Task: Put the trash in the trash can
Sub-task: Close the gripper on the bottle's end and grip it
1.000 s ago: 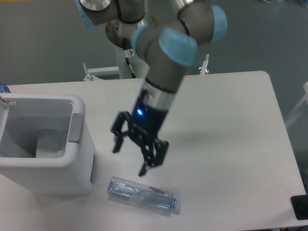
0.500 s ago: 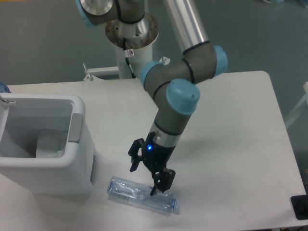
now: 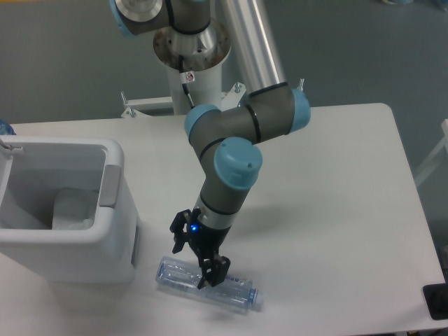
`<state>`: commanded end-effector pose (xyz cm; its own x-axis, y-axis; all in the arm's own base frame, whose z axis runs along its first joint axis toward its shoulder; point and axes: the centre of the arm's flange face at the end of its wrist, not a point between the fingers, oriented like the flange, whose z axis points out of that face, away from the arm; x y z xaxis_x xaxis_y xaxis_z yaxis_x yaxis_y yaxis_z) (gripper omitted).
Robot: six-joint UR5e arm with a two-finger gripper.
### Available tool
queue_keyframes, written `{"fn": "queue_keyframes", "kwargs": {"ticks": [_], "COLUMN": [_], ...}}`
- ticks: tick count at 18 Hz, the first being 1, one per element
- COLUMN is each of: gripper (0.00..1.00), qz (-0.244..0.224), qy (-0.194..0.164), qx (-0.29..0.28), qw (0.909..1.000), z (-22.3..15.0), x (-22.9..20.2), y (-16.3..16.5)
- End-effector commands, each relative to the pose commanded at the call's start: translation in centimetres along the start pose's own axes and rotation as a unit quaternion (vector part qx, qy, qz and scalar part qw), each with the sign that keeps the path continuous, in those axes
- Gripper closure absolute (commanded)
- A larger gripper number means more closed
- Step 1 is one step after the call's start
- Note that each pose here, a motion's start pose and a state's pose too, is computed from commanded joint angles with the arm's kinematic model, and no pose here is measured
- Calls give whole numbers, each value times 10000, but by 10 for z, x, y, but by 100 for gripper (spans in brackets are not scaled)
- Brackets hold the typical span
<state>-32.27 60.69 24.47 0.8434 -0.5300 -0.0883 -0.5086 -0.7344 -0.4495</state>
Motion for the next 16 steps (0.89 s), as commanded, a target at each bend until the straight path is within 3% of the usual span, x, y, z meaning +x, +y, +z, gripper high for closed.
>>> {"fn": "queue_keyframes", "kwargs": {"ticks": [7,16], "gripper": [0,0], "qz": [406,787], "qy": [78,308], "qx": [-532,-607], "qw": [9977,9946], "z": [36,66], "x": [11,19], "y": [-20,-19]}}
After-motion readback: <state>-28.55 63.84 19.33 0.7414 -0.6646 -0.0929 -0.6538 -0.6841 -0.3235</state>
